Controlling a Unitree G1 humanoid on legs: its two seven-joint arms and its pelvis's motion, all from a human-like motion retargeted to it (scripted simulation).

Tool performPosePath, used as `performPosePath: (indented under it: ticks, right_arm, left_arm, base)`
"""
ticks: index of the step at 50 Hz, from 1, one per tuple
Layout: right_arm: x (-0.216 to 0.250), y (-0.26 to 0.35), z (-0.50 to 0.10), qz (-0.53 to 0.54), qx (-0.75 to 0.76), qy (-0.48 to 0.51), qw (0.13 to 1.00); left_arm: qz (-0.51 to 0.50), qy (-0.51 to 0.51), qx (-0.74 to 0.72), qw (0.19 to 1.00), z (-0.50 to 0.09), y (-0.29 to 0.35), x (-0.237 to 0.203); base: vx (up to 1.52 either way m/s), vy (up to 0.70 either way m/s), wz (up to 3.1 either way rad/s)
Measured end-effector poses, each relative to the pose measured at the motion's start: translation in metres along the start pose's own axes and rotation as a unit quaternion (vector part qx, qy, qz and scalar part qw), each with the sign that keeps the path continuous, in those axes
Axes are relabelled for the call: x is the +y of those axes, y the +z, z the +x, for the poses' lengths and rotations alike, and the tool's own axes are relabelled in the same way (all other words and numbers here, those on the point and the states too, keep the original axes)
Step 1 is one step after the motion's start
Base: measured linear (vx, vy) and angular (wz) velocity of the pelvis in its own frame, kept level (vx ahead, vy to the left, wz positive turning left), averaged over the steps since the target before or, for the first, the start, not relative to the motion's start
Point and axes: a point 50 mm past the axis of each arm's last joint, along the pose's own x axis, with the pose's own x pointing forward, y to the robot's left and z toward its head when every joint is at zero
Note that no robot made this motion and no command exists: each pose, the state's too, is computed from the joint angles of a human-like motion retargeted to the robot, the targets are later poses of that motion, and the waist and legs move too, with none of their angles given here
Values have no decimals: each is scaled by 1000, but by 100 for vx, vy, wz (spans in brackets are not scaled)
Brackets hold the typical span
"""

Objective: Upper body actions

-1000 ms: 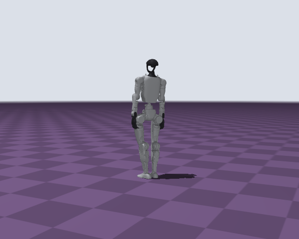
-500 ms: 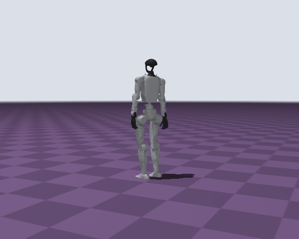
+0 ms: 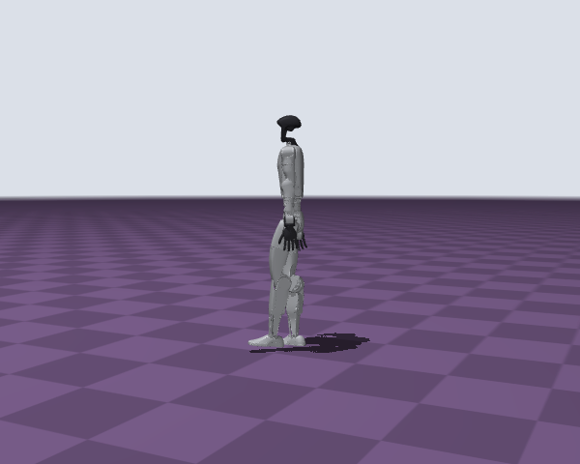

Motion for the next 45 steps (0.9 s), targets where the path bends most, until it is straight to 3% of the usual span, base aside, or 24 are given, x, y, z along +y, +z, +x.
performPosePath:
  ticks: [12,25,45]
  right_arm:
    - [22,-29,-2,5,57,33,998]
    - [25,14,-1,-19,-20,46,999]
    - [35,-16,-2,-4,26,48,998]
  left_arm:
    - [16,36,36,999,-1,-20,8]
    - [12,8,111,994,-6,-62,-2]
    - [76,-39,22,996,-2,10,1]
  base:
    - [25,2,174]
    - [34,-1,42]
    - [29,-5,78]
